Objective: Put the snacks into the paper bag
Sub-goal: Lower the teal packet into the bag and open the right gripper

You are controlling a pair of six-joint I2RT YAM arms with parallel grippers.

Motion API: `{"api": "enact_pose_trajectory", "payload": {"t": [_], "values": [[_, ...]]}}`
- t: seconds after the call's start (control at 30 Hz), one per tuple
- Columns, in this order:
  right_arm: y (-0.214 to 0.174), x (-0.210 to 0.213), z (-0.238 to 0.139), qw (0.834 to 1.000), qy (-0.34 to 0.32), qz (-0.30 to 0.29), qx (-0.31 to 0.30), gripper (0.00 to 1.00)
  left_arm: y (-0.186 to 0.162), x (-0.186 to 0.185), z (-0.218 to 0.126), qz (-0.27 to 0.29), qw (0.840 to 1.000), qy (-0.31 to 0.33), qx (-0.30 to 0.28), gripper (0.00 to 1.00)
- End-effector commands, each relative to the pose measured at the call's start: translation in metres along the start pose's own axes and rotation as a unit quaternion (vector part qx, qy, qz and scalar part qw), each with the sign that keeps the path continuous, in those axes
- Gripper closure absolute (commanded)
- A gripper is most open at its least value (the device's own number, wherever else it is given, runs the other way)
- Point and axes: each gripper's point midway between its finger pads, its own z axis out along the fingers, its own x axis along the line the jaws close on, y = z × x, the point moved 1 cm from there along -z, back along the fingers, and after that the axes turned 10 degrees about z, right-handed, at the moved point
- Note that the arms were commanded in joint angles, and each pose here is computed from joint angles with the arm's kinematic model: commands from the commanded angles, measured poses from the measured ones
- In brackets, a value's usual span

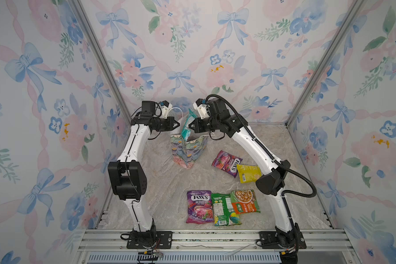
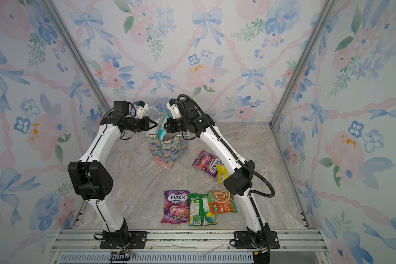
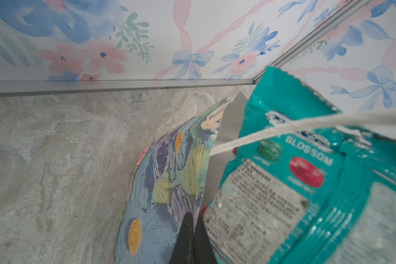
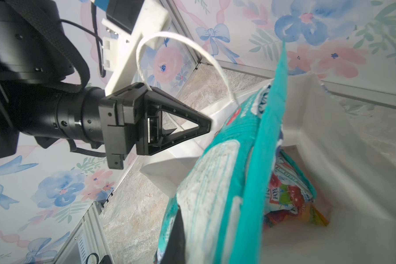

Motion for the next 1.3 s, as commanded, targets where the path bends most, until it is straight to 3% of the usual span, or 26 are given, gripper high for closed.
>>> {"api": "enact_pose_trajectory", "payload": {"t": [0.0, 0.93, 1.03, 1.13, 1.27], "values": [[-0.001, 0.015, 0.005, 1.0, 0.027, -0.013, 0.0, 1.0, 0.003, -0.006, -0.009, 0.005, 1.0, -0.008, -0.006, 1.0], [-0.004, -0.028, 0.015, 1.0, -0.004, 0.013, 0.003, 0.99, 0.005, -0.008, -0.011, 0.008, 1.0, -0.007, -0.008, 1.0], [-0.001, -0.029, 0.01, 1.0, -0.009, 0.015, -0.006, 0.85, 0.005, -0.009, -0.011, 0.008, 1.0, -0.008, -0.008, 1.0], [0.005, -0.031, 0.0, 0.999, -0.02, 0.018, -0.018, 0.54, 0.005, -0.008, -0.011, 0.008, 1.0, -0.008, -0.009, 1.0], [0.016, -0.029, -0.018, 0.999, -0.03, 0.012, -0.043, 0.31, 0.004, -0.008, -0.011, 0.009, 1.0, -0.008, -0.008, 1.0]]}}
